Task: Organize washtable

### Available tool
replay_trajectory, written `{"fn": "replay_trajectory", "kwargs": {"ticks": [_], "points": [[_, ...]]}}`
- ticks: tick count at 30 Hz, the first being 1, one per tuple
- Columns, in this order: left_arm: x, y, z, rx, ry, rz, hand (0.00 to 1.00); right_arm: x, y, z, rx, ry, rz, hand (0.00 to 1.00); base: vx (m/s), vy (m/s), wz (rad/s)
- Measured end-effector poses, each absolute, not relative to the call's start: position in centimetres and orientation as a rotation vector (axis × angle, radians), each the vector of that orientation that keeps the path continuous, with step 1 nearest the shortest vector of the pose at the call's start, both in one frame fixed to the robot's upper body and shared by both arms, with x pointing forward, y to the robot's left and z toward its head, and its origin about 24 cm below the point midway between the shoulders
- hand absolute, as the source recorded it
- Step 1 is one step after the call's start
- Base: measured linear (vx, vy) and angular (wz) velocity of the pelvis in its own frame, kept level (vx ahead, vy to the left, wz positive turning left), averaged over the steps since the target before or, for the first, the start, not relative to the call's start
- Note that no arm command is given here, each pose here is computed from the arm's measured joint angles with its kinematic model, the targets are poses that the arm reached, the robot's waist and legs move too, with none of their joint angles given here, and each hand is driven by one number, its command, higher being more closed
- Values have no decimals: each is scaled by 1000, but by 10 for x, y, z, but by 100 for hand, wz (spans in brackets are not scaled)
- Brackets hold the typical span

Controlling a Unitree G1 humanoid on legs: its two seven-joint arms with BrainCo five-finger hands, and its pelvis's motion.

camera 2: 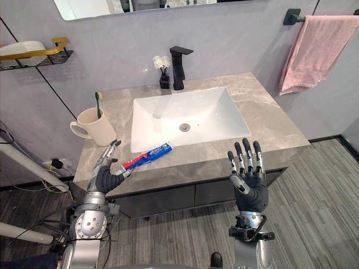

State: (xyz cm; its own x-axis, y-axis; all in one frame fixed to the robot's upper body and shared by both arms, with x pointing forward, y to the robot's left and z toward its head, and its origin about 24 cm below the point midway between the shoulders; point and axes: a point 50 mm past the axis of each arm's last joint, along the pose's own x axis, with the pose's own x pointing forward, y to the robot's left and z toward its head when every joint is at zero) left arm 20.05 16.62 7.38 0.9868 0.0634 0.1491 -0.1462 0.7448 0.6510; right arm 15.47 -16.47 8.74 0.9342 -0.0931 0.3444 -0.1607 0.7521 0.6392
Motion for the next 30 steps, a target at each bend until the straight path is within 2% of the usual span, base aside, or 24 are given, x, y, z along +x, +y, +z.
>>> {"fn": "replay_trajectory", "kwargs": {"ticks": [6,14,20,30], "points": [[195,161,95,657,-210,78,0,156,-162,79,696,-323,35,0,0,0,0],[196,150,93,639,-210,16,0,155,-158,78,673,-307,47,0,0,0,0],[200,149,71,702,-114,-12,0,155,-157,76,674,-282,50,0,0,0,-1],[206,143,67,816,-98,-31,0,153,-157,74,677,-274,46,0,0,0,0]]}}
